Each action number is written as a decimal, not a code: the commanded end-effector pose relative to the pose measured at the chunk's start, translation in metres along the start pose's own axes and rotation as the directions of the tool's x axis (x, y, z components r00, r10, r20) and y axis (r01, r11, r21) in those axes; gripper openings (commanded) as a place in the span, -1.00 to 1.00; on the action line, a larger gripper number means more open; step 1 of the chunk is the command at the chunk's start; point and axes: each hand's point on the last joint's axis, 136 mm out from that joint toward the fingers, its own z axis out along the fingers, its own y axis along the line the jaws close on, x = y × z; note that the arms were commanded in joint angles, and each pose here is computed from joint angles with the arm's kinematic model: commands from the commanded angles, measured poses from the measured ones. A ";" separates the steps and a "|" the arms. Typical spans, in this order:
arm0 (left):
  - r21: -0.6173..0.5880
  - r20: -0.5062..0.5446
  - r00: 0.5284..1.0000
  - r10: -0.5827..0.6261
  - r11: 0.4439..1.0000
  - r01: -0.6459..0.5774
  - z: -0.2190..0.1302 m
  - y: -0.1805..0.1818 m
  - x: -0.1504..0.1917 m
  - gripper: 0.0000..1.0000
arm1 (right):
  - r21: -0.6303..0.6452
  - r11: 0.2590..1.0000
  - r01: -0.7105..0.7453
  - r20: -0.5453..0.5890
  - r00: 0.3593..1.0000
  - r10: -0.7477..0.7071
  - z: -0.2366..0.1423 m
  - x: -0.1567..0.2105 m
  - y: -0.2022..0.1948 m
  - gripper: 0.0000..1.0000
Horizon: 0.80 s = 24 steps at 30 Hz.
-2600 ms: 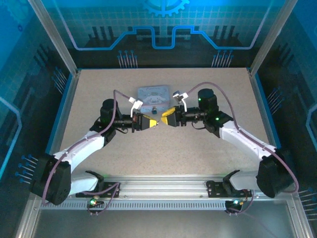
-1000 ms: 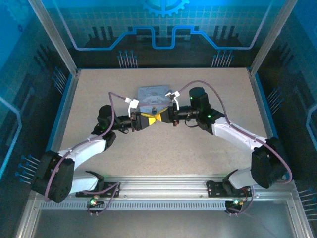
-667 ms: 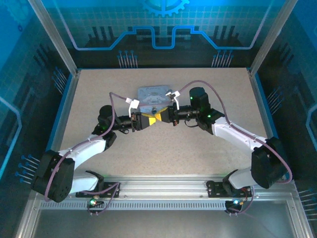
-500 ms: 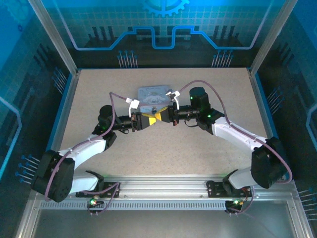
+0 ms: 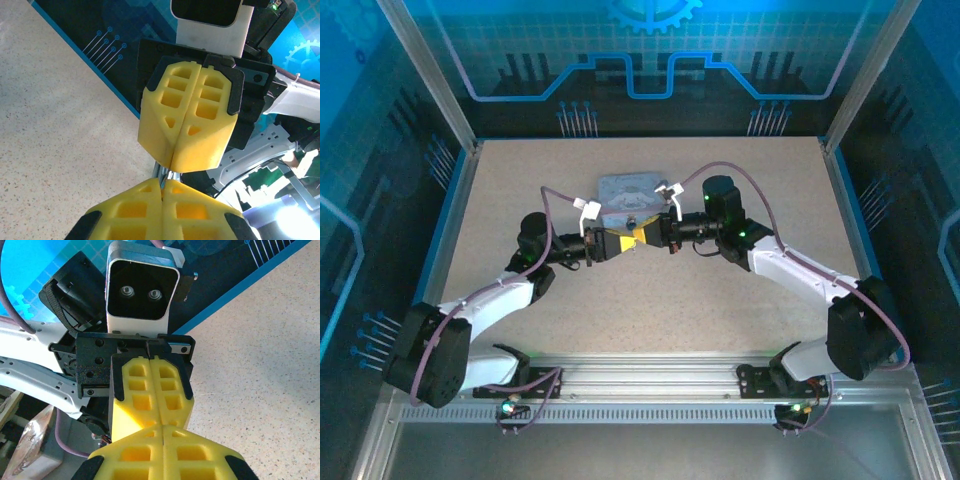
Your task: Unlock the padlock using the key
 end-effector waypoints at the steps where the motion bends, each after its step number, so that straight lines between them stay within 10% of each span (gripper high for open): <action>1: -0.007 -0.001 1.000 0.005 1.000 -0.005 -0.004 0.004 0.005 -1.00 | 0.044 0.999 -0.002 0.025 1.000 0.001 0.001 -0.008 -0.004 -0.50; 3: -0.049 0.023 1.000 0.003 0.999 -0.002 -0.011 0.010 0.004 -1.00 | 0.122 0.992 -0.034 0.037 0.999 0.030 -0.001 -0.008 -0.016 -0.01; 8: -0.314 0.026 0.999 0.034 0.949 -0.024 -0.036 0.039 0.018 -1.00 | 0.454 0.885 -0.100 0.029 0.995 0.097 -0.008 0.009 -0.065 0.27; 14: -0.669 -0.014 0.997 0.078 0.740 -0.067 -0.091 0.072 0.041 -1.00 | 0.789 0.614 -0.024 -0.084 0.986 0.146 0.012 0.059 -0.114 0.25; 24: -0.692 0.057 0.994 0.091 0.721 -0.026 -0.106 0.071 0.052 -1.00 | 0.918 0.393 -0.054 -0.041 0.973 0.229 0.057 0.088 -0.182 0.24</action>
